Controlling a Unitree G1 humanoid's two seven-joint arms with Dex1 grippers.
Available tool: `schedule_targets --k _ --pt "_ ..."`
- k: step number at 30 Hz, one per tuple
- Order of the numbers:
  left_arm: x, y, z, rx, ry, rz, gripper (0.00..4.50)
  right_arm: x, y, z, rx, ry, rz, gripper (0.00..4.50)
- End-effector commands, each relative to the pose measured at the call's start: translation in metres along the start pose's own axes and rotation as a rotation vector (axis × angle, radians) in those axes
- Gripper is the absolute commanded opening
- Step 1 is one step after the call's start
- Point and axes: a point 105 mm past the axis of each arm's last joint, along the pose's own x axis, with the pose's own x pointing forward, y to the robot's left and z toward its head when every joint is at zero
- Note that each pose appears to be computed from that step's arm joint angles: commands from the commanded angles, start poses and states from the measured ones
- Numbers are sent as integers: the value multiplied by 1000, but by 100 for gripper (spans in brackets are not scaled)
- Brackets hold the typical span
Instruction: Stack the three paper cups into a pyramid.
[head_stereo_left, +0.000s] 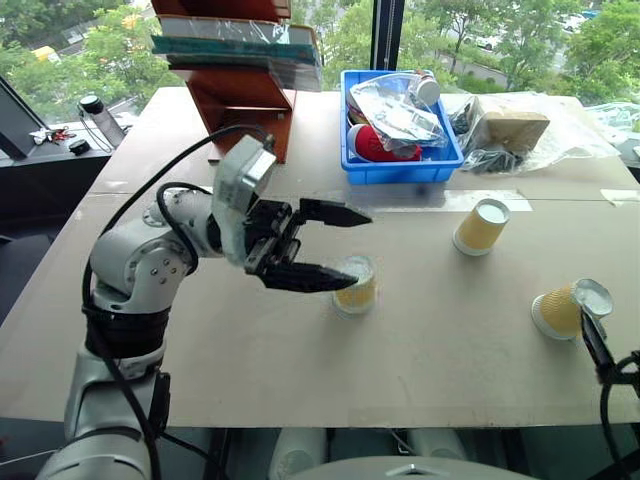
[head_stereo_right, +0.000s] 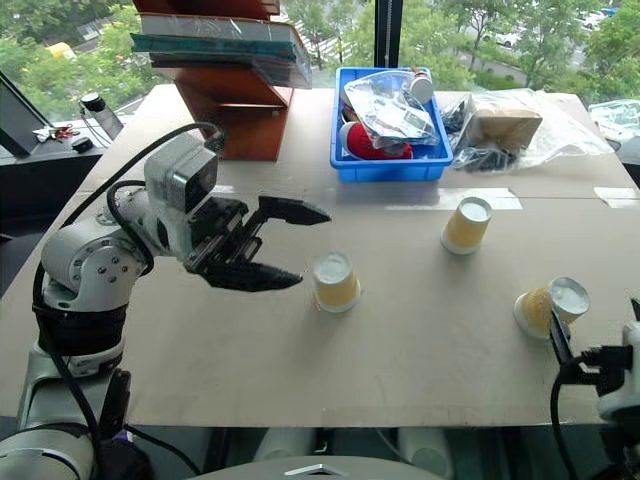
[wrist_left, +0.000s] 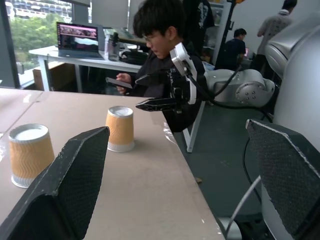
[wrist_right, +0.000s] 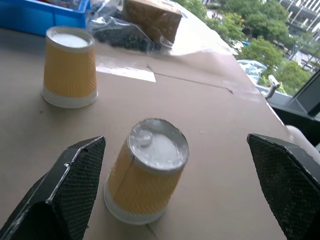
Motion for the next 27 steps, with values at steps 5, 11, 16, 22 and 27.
schedule_targets --k 5,11,16,22,27 --pt "0 -11 -2 53 55 -37 449 17 20 3 148 -21 33 450" --pt "-2 -14 -4 56 66 -25 449 36 14 -6 182 29 -8 450" --pt "-2 -16 -6 57 72 -14 449 46 3 -14 177 75 -58 450" --pt "-3 -16 -9 59 74 -2 449 50 -2 -21 194 95 -59 450" --pt "-5 -18 -12 67 79 12 449 55 3 -24 229 96 -30 450"
